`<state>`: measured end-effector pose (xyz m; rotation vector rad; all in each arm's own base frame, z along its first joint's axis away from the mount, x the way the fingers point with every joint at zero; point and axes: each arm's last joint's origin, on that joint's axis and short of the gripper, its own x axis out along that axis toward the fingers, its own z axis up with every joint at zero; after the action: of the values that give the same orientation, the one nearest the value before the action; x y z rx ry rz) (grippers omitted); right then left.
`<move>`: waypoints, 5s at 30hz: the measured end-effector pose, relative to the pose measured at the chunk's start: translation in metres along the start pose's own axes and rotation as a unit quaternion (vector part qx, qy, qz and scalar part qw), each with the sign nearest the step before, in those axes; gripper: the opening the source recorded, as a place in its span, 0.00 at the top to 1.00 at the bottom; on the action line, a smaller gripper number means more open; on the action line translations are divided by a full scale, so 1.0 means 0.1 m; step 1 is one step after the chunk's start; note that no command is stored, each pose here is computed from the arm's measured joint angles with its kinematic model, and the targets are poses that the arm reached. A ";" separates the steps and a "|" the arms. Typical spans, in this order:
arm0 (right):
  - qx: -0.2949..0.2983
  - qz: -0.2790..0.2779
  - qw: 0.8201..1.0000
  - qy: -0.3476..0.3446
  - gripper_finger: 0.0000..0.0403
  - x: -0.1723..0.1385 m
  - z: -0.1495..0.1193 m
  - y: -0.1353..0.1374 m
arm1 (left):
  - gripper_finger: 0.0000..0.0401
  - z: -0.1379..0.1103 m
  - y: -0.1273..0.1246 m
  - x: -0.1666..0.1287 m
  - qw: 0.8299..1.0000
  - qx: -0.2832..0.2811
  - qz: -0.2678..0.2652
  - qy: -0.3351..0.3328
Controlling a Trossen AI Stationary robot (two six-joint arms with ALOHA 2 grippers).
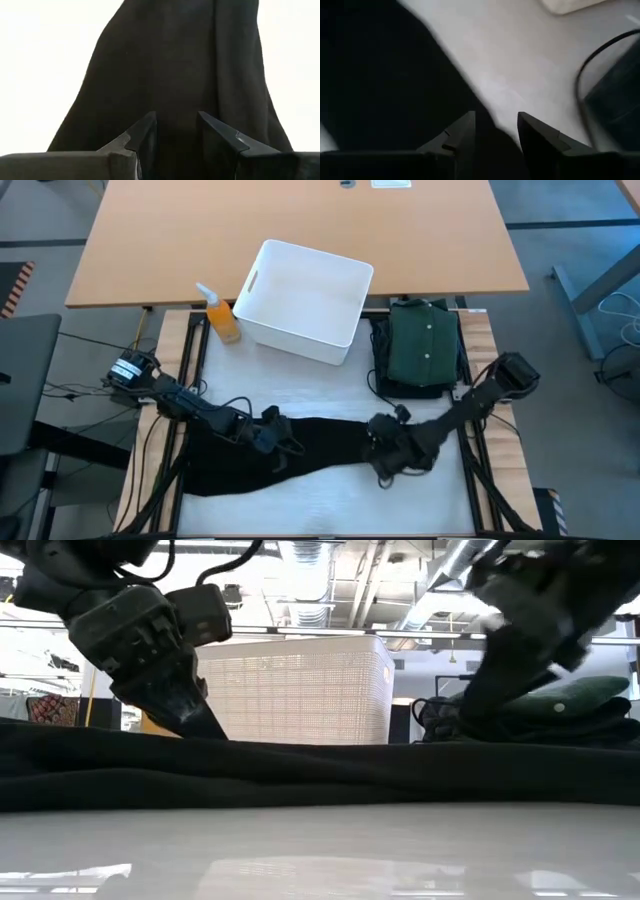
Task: Fold laundry
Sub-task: Fold the black shirt
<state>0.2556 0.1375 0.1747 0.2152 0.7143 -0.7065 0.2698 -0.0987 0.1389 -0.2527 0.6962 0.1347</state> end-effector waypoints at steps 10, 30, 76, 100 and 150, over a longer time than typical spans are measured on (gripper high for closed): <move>0.015 0.057 0.998 -0.002 0.56 -0.29 -0.24 0.13 | 0.68 -0.03 -0.09 -0.04 0.999 -0.003 0.020 -0.026; 0.031 0.179 0.981 0.063 0.56 -0.68 -0.67 0.35 | 0.68 0.08 -0.13 -0.05 0.996 -0.014 0.011 -0.084; -0.004 0.020 0.996 0.091 0.56 -0.37 -0.77 -0.17 | 0.68 -0.09 -0.23 -0.10 0.999 0.021 -0.011 -0.023; -0.006 0.213 0.953 0.214 0.56 -1.46 -0.65 0.56 | 0.68 -0.29 -0.83 -0.43 0.980 0.070 -0.182 0.026; -0.427 0.027 0.773 0.468 0.69 0.18 0.17 -0.54 | 0.68 -0.13 -0.61 -1.02 0.990 0.062 -0.046 0.119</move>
<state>0.2383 0.0810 0.1784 -0.2934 1.9122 -0.1021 0.1967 -0.1647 0.2068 -0.1832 0.9246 -0.0282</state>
